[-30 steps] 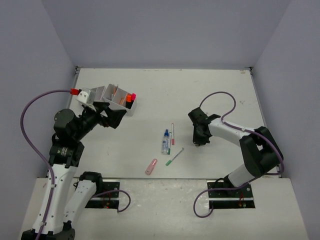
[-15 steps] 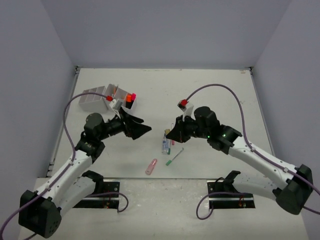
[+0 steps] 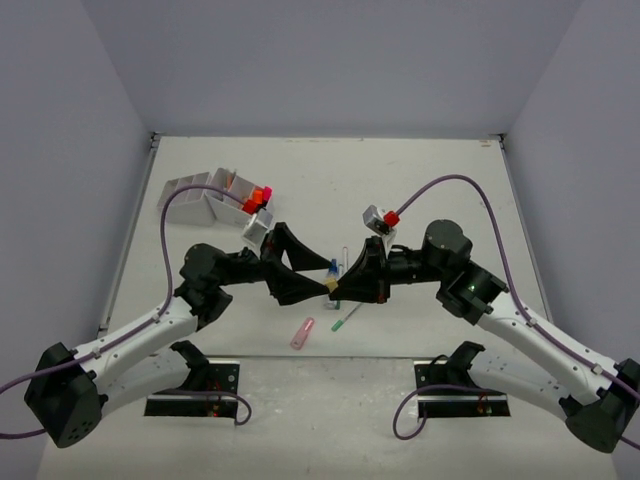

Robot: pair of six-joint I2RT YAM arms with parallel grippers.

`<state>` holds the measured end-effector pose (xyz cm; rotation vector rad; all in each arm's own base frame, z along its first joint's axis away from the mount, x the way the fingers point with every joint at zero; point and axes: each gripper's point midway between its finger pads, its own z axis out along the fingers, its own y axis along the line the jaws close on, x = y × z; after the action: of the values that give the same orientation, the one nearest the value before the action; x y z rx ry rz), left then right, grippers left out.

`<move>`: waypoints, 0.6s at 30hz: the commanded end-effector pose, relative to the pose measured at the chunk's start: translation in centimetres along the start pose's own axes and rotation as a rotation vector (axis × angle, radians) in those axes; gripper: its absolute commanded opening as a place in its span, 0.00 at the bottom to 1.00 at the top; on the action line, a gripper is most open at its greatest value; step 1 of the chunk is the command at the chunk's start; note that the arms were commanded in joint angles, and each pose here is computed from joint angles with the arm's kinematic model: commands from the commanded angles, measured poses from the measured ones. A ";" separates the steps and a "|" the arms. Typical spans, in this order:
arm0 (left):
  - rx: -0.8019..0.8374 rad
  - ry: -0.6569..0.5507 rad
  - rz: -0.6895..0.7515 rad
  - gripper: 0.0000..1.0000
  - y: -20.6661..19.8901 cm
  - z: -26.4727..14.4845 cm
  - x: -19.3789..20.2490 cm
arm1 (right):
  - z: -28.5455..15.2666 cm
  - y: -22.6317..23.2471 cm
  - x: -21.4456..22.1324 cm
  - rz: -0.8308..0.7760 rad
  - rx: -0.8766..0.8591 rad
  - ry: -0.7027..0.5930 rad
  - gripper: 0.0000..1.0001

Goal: Sort the stationery into containers
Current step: Pick up the stationery from the center of the board, then place the stationery in the storage box.

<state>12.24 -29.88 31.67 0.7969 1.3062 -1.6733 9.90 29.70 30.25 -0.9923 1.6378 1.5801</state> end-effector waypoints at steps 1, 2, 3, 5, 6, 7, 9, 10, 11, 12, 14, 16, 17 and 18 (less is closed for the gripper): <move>0.043 -0.066 0.048 0.68 -1.3 0.8 -2.5 | -0.4 1.4 -1.0 -0.064 -0.048 -0.025 0.00; 0.042 -0.068 0.045 0.62 -1.3 0.9 -2.5 | -0.4 1.4 -1.1 -0.064 -0.045 -0.026 0.00; 0.041 -0.070 0.043 0.55 -1.3 0.9 -2.6 | -0.4 1.4 -1.1 -0.063 -0.042 -0.027 0.00; 0.043 -0.073 0.044 0.47 -1.4 1.0 -2.8 | -0.3 1.0 -1.2 -0.054 -0.026 -0.023 0.00; 0.043 -0.073 0.043 0.35 -1.4 1.0 -2.8 | -0.3 1.0 -1.3 -0.056 -0.022 -0.026 0.00; 0.045 -0.074 0.045 0.27 -1.5 1.0 -2.9 | -0.2 0.9 -1.3 -0.056 -0.022 -0.025 0.00; 0.049 -0.073 0.047 0.07 -1.6 1.0 -3.0 | -0.1 0.7 -1.5 -0.052 -0.009 -0.027 0.00; 0.051 -0.070 0.048 0.02 -1.7 1.1 -3.0 | 0.0 0.4 -1.7 -0.050 0.005 -0.032 0.00; 0.052 -0.067 0.050 0.00 -1.7 1.1 -3.0 | 0.0 0.2 -1.8 -0.047 0.019 -0.035 0.00; 0.050 -0.062 0.050 0.00 -1.7 1.1 -3.0 | 0.0 0.1 -1.8 -0.044 0.024 -0.034 0.00; 0.036 -0.044 0.056 0.00 -1.4 1.2 -2.9 | 0.0 -0.2 -2.0 -0.047 0.042 -0.042 0.00; 0.016 -0.028 0.057 0.00 -1.1 1.3 -2.9 | -0.1 -0.5 -2.0 -0.038 0.065 -0.043 0.00; 0.007 -0.021 0.063 0.00 -1.0 1.3 -2.9 | -0.2 -0.7 -2.0 -0.036 0.078 -0.045 0.02; 0.002 -0.016 0.074 0.00 -1.0 1.3 -3.0 | -0.2 -0.8 -2.1 -0.037 0.089 -0.049 0.03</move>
<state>12.28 -30.31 32.93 0.7952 1.3014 -1.6884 10.62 29.54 30.51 -0.9609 1.6457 1.5418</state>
